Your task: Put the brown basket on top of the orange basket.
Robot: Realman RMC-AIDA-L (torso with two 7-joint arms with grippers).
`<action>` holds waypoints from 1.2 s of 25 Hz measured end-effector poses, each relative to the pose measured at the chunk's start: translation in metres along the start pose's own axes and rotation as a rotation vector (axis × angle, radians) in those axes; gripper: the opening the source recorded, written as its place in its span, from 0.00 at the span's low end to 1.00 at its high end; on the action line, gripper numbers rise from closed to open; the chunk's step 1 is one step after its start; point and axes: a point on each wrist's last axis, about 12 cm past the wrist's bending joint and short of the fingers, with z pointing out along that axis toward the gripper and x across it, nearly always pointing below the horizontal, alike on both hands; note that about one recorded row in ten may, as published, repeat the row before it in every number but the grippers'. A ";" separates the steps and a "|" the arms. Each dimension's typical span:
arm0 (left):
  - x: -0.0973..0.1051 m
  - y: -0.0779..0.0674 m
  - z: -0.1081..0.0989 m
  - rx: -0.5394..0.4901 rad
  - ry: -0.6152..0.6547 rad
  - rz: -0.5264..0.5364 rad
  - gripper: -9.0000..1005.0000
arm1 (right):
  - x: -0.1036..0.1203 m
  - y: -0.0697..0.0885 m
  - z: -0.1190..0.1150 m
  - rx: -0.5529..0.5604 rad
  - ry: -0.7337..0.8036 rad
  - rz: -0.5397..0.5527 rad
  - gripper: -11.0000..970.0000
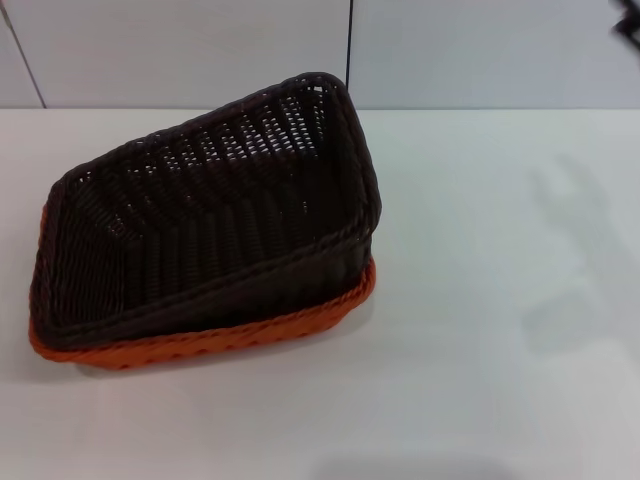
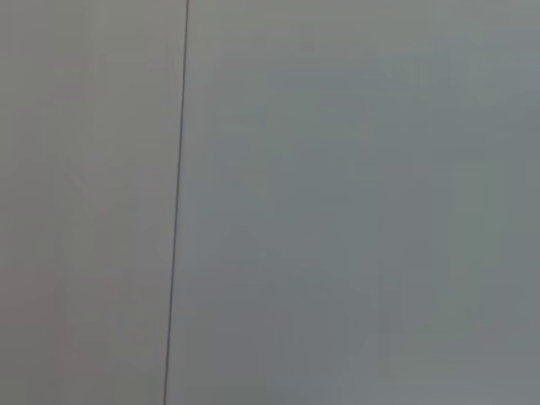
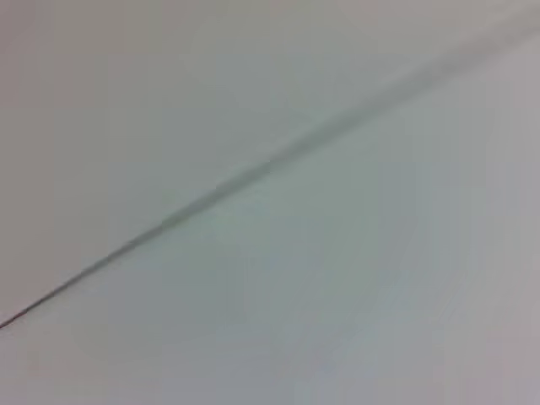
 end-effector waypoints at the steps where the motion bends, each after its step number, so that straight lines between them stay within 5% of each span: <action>1: 0.000 -0.001 0.000 0.003 -0.001 -0.001 0.80 | 0.000 0.000 0.000 0.000 0.000 0.000 0.73; 7: -0.001 0.000 -0.001 0.002 -0.007 -0.008 0.80 | 0.062 0.005 -0.009 0.302 0.075 0.463 0.73; 10: -0.001 0.000 -0.002 0.007 -0.013 -0.026 0.80 | 0.106 0.022 -0.031 0.481 0.108 0.717 0.73; 14: -0.001 0.002 -0.003 0.011 -0.018 -0.031 0.80 | 0.127 0.037 -0.054 0.557 0.055 0.810 0.73; 19: 0.002 0.007 -0.001 0.014 -0.010 -0.039 0.80 | 0.137 0.063 -0.082 0.600 -0.064 0.791 0.73; 30: 0.006 0.014 -0.001 0.011 0.008 -0.006 0.80 | 0.140 0.079 -0.095 0.584 -0.044 0.795 0.73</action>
